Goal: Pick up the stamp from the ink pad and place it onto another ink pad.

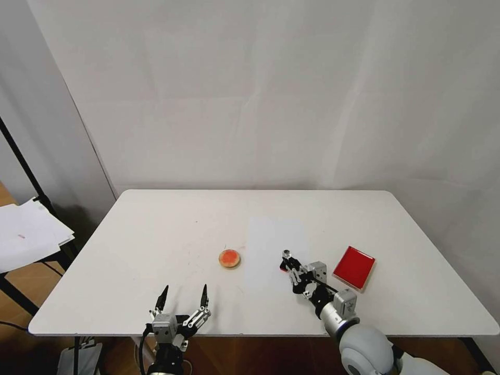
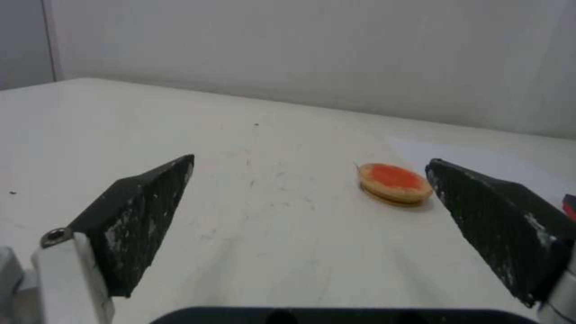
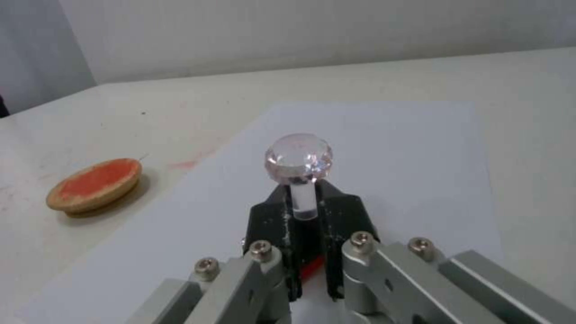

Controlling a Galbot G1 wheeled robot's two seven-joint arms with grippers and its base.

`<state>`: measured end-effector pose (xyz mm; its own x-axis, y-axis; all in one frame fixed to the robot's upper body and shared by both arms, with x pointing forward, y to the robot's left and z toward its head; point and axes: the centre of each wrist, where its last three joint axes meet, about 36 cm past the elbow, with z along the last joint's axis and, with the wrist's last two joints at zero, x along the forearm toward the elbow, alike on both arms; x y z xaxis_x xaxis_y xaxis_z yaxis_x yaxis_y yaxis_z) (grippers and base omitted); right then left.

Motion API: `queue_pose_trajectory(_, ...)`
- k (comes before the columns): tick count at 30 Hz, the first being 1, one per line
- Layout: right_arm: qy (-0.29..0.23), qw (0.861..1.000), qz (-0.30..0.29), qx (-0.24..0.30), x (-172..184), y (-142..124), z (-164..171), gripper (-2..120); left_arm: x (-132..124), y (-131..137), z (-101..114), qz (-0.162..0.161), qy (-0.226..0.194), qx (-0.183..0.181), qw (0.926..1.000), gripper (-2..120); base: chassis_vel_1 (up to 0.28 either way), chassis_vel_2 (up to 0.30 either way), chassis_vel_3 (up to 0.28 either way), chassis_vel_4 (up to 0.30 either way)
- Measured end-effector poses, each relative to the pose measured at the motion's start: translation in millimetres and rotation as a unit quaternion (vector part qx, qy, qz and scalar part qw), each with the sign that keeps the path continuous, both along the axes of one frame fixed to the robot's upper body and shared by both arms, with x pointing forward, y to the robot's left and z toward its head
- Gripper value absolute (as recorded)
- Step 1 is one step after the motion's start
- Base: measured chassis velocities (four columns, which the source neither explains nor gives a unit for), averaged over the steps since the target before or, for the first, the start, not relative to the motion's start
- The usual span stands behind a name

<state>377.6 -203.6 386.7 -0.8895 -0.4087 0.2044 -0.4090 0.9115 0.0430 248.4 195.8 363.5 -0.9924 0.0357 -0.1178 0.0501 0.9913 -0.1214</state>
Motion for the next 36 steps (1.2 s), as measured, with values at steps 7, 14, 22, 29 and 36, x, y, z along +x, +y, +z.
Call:
queue_pose_trajectory(7, 0.009, 1.0, -0.001, -0.001, -5.9, 2.9, -1.2, 6, 0.0, 0.0, 0.0, 0.0, 0.0, 0.0, 1.0, 102, 0.0, 0.0, 0.0, 0.0)
queue_pose_trajectory(14, -0.032, 0.999, -0.008, 0.028, -1.1, 9.3, 10.2, 6, 0.0, 0.0, 0.0, 0.0, 0.0, 0.0, 1.0, 102, 0.0, 0.0, 0.0, 0.0)
queue_pose_trajectory(22, -0.068, 0.995, 0.024, 0.068, 14.0, 18.6, 52.2, 6, 0.0, 0.0, 0.0, 0.0, 0.0, 0.0, 1.0, 102, 0.0, 0.0, 0.0, 0.0)
queue_pose_trajectory(29, -0.066, 0.994, 0.052, 0.069, 24.2, 36.5, 52.3, 6, 0.0, 0.0, 0.0, 0.0, 0.0, 0.0, 1.0, 102, 0.0, 0.0, 0.0, 0.0)
queue_pose_trajectory(36, -0.047, 0.994, 0.075, 0.071, 31.5, 65.5, 36.0, 6, 0.0, 0.0, 0.0, 0.0, 0.0, 0.0, 1.0, 102, 0.0, 0.0, 0.0, 0.0)
